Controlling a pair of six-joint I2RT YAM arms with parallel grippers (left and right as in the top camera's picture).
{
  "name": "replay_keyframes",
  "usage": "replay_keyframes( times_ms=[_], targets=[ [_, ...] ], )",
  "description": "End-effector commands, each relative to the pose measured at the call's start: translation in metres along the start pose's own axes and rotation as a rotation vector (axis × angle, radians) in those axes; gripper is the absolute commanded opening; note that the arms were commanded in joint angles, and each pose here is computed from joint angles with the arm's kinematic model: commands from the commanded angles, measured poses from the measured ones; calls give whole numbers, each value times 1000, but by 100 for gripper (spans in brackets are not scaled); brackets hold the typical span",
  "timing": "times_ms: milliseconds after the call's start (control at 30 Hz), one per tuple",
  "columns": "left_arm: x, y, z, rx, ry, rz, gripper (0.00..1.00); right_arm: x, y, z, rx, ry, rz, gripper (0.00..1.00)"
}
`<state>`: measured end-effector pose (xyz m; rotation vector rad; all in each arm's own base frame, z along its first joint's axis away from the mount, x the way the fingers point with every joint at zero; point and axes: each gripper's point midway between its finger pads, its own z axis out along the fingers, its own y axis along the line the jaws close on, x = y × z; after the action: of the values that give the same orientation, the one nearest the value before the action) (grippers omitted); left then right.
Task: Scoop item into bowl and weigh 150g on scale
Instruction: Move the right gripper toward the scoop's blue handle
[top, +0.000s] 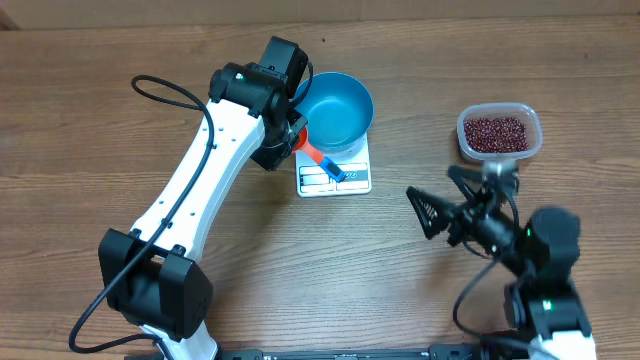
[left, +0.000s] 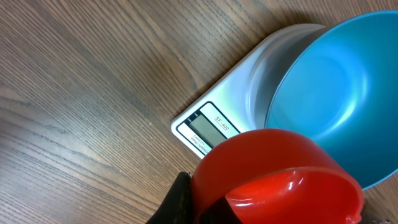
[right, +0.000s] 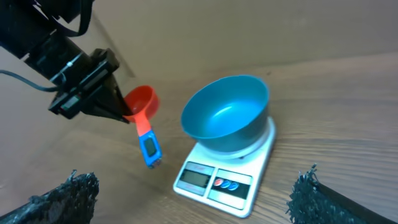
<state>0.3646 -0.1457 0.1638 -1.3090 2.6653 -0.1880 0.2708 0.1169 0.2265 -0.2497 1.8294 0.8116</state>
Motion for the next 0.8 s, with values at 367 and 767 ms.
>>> replay_keyframes(
  times_ms=[367, 767],
  targets=[
    [7, -8, -15, 40, -19, -34, 4, -17, 37, 47, -425, 179, 101, 100],
    [17, -4, -15, 19, -9, -88, 4, -26, 41, 49, -448, 212, 343, 100]
  ],
)
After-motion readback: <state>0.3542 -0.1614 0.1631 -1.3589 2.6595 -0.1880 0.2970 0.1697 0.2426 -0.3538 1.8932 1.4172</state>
